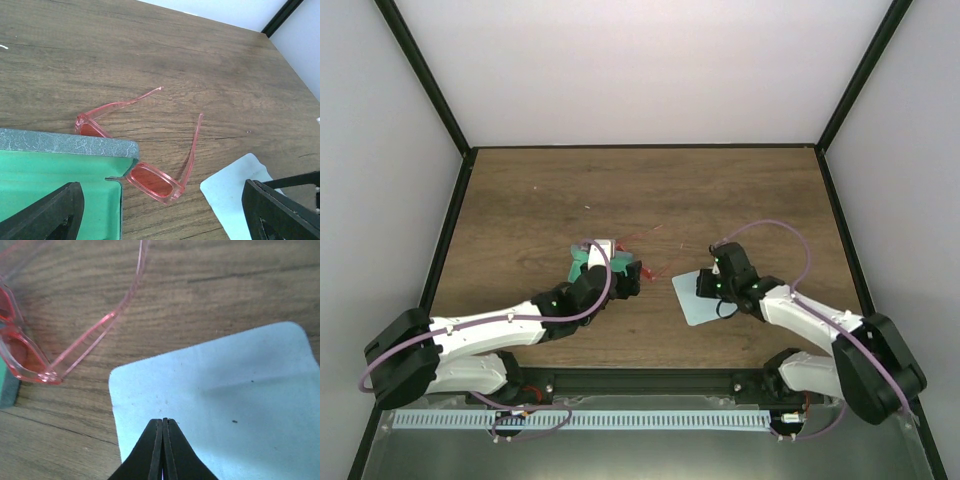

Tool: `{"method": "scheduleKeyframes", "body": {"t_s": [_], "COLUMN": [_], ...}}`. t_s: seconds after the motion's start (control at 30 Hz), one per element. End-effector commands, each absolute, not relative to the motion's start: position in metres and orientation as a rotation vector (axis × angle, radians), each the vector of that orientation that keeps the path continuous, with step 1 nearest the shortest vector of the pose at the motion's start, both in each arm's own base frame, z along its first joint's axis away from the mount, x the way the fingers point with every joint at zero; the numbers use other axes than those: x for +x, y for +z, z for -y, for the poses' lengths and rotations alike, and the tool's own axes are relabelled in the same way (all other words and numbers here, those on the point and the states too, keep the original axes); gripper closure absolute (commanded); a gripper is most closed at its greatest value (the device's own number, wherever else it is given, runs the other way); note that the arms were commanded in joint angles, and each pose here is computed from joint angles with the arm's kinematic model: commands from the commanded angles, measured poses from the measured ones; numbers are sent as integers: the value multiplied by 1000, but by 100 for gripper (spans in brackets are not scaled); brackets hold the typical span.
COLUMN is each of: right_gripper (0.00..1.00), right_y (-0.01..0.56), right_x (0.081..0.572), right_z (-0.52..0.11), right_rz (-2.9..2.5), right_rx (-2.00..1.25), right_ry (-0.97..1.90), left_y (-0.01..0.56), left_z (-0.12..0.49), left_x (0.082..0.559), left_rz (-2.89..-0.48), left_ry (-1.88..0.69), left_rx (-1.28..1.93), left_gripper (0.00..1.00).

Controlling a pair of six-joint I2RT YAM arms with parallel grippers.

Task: Organize the sunglasses
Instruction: Adjust the glasses cleaning cloth at the center of the board.

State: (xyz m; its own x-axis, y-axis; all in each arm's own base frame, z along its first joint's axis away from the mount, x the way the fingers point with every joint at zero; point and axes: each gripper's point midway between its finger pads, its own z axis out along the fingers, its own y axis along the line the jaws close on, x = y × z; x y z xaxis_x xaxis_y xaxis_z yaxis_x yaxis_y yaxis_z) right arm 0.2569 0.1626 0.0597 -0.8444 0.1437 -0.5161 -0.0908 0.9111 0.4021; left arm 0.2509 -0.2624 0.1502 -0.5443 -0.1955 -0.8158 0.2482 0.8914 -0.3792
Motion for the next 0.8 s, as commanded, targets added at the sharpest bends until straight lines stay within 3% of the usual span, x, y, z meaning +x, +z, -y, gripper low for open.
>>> {"method": "scheduleKeyframes", "body": {"t_s": [0.0, 0.77], "right_gripper": [98, 94], "right_y": [39, 16], "right_x": [250, 211], "right_z": [-167, -193], "right_rz": [-2585, -2676], "right_rx": [3, -88], "right_ry": [589, 675], "left_y": [160, 171], "left_z": [267, 257], "left_x": [253, 250], "left_rz": [-2048, -2025], "left_ry": [-592, -610], "left_rx": [33, -8], "left_gripper": [12, 11]}}
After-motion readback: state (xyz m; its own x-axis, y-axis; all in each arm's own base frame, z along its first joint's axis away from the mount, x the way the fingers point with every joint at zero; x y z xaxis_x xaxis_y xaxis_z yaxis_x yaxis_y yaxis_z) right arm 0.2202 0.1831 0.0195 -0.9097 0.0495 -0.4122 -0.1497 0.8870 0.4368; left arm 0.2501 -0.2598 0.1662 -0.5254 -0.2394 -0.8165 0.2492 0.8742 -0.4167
